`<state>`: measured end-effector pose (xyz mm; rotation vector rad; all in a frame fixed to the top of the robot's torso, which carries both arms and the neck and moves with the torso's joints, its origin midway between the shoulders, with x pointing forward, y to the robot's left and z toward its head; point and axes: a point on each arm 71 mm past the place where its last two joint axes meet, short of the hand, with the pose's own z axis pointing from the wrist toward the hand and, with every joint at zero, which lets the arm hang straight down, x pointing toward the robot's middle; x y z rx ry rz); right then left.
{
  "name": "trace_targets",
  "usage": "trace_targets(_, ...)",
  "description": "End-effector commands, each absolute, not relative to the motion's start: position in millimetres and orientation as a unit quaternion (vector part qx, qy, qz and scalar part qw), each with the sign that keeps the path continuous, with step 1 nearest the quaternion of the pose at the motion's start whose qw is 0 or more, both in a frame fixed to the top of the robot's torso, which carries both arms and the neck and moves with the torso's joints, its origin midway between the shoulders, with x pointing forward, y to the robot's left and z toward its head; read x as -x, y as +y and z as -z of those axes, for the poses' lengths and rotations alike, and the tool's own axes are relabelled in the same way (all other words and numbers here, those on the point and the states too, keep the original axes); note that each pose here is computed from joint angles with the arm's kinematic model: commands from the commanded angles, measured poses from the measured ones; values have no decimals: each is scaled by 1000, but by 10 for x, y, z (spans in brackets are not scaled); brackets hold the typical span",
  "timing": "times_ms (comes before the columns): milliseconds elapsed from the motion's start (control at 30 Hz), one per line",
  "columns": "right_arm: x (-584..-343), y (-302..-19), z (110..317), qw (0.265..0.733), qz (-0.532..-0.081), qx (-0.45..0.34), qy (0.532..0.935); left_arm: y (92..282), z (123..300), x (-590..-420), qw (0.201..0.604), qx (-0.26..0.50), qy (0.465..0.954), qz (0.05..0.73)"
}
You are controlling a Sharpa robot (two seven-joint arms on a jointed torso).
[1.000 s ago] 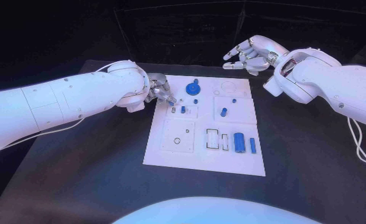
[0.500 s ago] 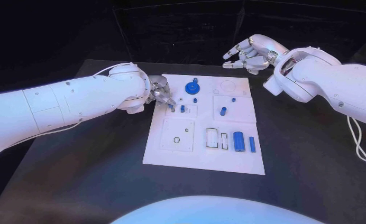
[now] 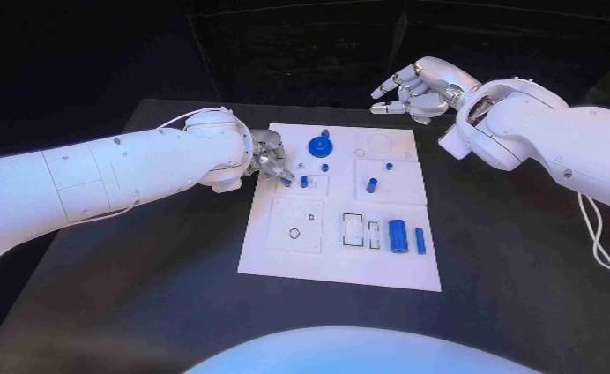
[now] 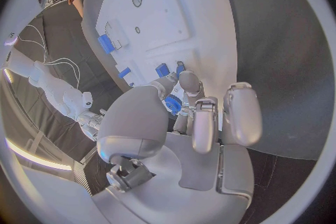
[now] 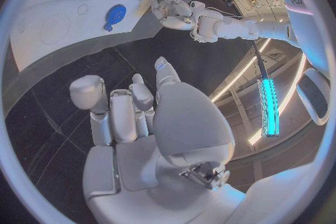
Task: Assemble the parts on the task board
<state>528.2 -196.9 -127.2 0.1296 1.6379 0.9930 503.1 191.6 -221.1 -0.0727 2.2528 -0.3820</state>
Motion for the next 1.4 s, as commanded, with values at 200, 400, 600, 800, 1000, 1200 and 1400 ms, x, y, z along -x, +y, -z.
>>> trace_targets(200,-5281,-1963,1259,573,-426,-52,698,1913,2247,-5009,408,20,902,143)
trace_targets(400,-5280,-1963,1260,572,-426,-51,699,1908,2255,-4999,405,19,904,140)
trace_targets(600,-5281,-1961,1260,572,-427,-51,699,1901,2260,-4983,401,15,905,140)
trace_targets(800,-5282,-1958,1262,571,-427,-50,699,1888,2262,-4965,397,11,907,142)
trace_targets(1000,-5284,-1954,1262,571,-428,-50,699,1881,2265,-4967,395,10,907,142)
trace_targets(1200,-5285,-1961,1262,572,-427,-51,699,1881,2268,-4988,396,11,907,140)
trace_targets(1400,-5286,-1956,1262,572,-427,-51,699,1860,2279,-5006,391,8,910,137)
